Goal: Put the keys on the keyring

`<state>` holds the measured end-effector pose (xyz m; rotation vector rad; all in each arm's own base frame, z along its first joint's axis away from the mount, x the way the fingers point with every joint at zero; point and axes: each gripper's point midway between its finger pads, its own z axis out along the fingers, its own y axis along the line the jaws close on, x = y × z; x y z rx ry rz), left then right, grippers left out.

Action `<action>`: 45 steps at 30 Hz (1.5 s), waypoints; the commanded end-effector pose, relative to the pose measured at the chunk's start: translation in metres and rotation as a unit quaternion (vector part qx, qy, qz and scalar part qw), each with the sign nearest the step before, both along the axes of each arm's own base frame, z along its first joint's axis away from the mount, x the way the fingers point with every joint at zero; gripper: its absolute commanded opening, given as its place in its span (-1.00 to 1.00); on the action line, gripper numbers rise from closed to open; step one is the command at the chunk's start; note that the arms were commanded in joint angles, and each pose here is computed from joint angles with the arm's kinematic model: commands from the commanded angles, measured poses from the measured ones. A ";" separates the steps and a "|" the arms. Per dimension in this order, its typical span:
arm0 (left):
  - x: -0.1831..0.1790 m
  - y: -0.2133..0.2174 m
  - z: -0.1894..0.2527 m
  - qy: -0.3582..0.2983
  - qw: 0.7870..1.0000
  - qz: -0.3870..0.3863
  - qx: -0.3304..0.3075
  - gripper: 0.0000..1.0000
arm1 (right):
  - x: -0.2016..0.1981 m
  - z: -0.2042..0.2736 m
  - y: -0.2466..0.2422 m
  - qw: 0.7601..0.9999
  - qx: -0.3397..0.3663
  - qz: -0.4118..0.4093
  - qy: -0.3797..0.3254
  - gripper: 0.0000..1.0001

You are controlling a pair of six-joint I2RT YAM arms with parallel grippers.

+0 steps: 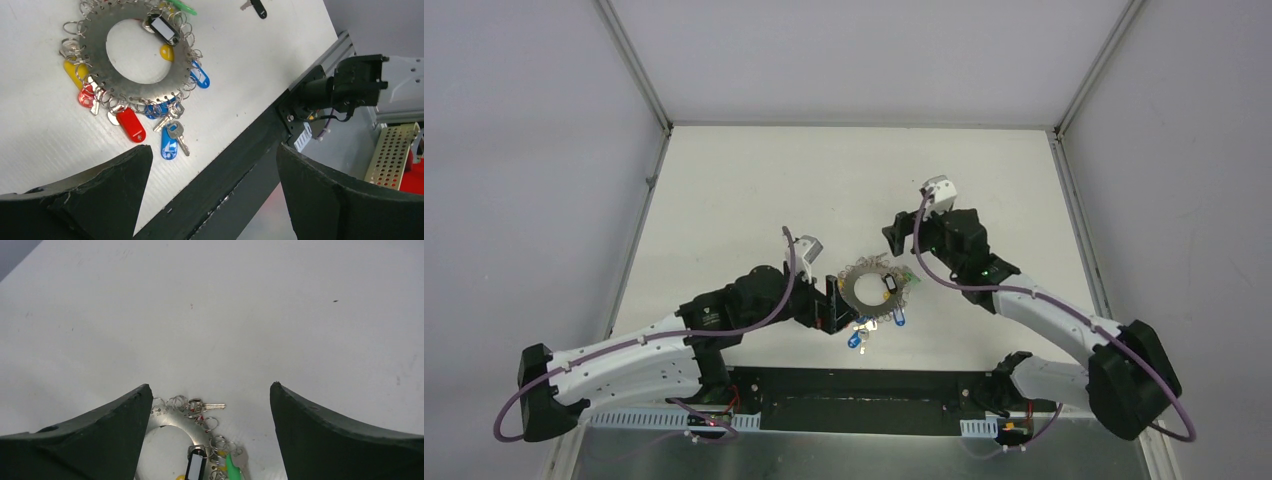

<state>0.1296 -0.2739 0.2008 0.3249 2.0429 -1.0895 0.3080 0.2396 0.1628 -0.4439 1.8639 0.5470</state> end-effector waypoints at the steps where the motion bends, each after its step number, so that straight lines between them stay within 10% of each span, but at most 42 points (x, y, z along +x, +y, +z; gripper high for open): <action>1: 0.005 -0.010 0.000 0.056 0.998 -0.010 -0.018 0.98 | -0.007 0.011 -0.041 0.996 0.026 -0.088 0.020 0.82; 12: 0.036 -0.007 -0.051 0.200 0.977 0.059 0.046 0.98 | -0.078 -0.042 -0.100 0.956 0.078 -0.209 0.193 0.89; 34: 0.023 0.002 -0.108 0.325 0.935 0.098 0.102 0.98 | -0.124 -0.077 -0.059 0.921 0.057 -0.100 0.372 0.99; 45: 0.036 -0.012 -0.107 0.317 0.934 0.069 0.147 0.86 | -0.126 -0.081 -0.031 0.908 0.036 -0.032 0.416 0.41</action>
